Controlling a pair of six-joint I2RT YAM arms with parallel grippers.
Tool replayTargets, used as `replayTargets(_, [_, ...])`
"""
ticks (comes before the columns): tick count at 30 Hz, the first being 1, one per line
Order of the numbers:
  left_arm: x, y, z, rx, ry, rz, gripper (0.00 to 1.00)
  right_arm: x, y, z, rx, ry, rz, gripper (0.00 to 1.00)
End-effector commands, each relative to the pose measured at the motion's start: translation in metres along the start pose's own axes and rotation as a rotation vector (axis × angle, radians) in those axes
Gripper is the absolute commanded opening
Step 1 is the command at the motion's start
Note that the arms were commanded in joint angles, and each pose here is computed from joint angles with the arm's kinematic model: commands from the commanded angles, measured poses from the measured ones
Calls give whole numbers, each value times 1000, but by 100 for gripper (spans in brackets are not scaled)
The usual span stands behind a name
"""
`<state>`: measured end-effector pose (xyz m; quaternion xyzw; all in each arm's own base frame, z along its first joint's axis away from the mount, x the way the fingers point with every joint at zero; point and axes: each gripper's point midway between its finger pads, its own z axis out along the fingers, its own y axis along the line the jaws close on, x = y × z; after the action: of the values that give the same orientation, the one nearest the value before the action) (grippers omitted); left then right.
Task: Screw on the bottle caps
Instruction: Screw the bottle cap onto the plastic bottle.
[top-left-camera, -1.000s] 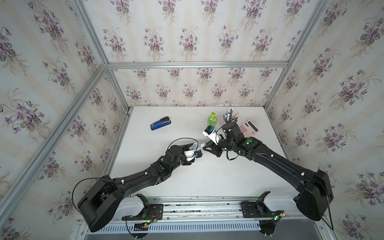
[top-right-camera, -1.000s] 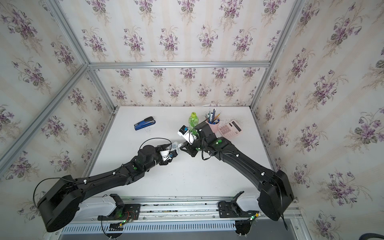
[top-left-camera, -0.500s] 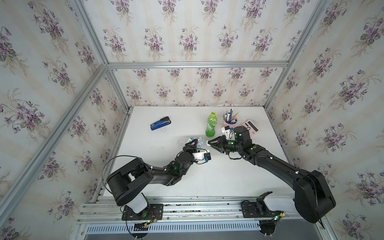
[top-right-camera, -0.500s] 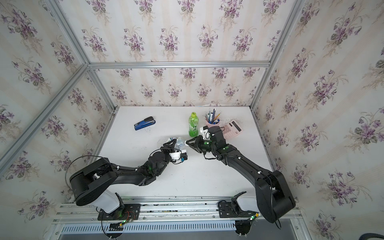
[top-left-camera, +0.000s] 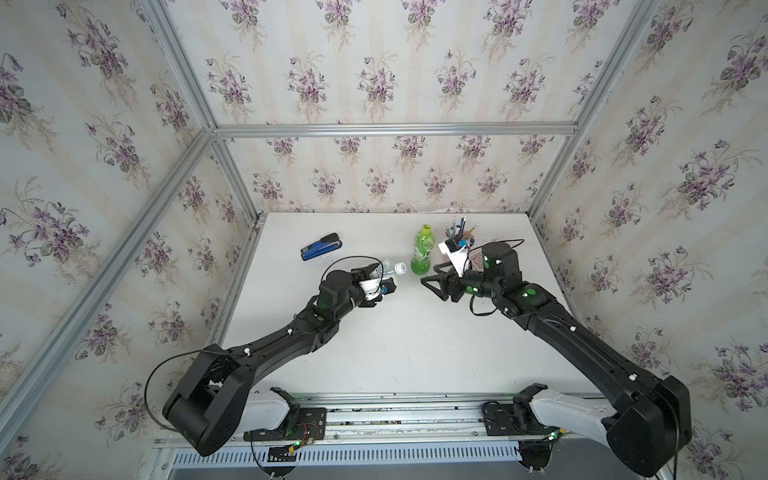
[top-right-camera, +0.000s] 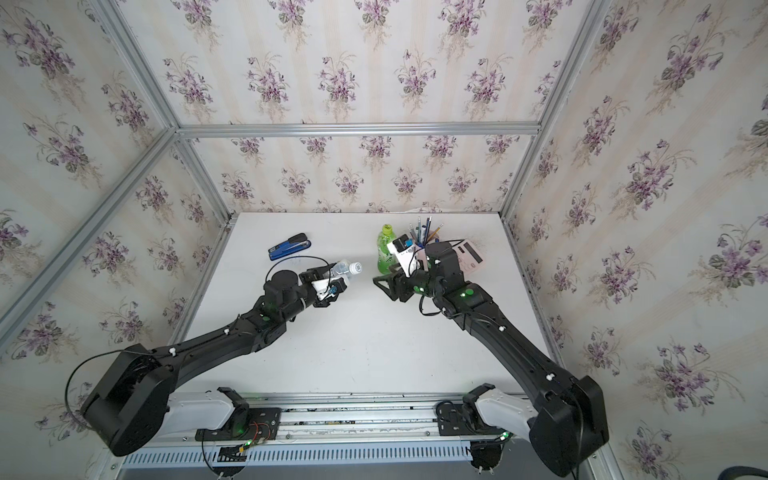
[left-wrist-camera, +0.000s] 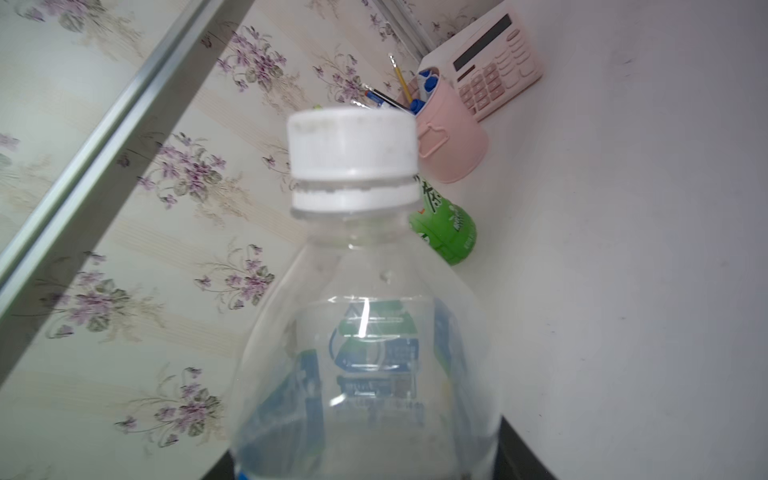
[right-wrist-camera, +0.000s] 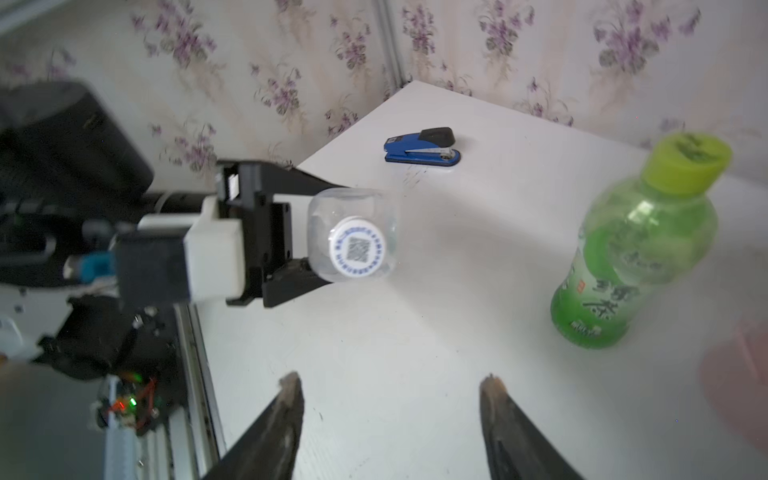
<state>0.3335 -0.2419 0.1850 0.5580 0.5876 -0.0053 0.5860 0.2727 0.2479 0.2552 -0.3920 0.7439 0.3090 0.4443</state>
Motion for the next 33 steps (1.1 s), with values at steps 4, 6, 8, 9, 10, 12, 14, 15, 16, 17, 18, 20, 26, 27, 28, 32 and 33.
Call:
replayTargets(4, [-8, -60, -13, 411, -52, -185, 59, 25, 11, -8, -99, 197, -712, 65])
replayTargets(6, [-9, -64, -13, 430, -60, -187, 59, 25, 12, -8, -129, 226, -826, 62])
replayTargets(8, [-12, -65, -14, 435, -69, -184, 59, 23, 23, -3, -169, 230, -918, 60])
replayTargets(9, [-14, -67, -14, 443, -75, -183, 59, 23, 24, 0, -171, 240, -959, 58])
replayTargets(10, [-15, -68, -14, 448, -77, -179, 59, 23, 24, 2, -173, 251, -991, 57])
replayTargets(12, [-17, -72, -13, 466, -72, -174, 59, 22, 26, 8, -178, 261, -1042, 55])
replayTargets(14, [-18, -75, -12, 475, -67, -172, 59, 22, 28, 13, -191, 285, -1087, 54])
replayTargets(15, [-18, -76, -12, 478, -68, -171, 59, 23, 29, 15, -200, 295, -1109, 53])
replayTargets(16, [-19, -76, -12, 478, -68, -168, 59, 25, 30, 17, -208, 308, -1116, 53])
replayTargets(17, [-20, -77, -12, 481, -68, -168, 59, 26, 32, 18, -218, 317, -1125, 53])
replayTargets(18, [-20, -77, -12, 480, -68, -166, 59, 28, 34, 19, -227, 331, -1139, 53])
replayTargets(20, [-20, -76, -12, 479, -68, -166, 59, 33, 36, 20, -242, 359, -1160, 51])
replayTargets(26, [-21, -77, -11, 487, -66, -173, 59, 44, 43, 24, -266, 408, -1230, 45])
replayTargets(27, [-21, -77, -12, 489, -68, -173, 59, 47, 42, 25, -265, 426, -1246, 45])
replayTargets(28, [-21, -77, -12, 490, -70, -174, 59, 49, 41, 26, -263, 433, -1259, 43])
replayTargets(32, [-25, -79, -14, 511, -88, -181, 59, 48, 41, 33, -238, 398, -1297, 41])
replayTargets(33, [-26, -80, -14, 516, -89, -183, 59, 48, 41, 33, -238, 395, -1300, 40])
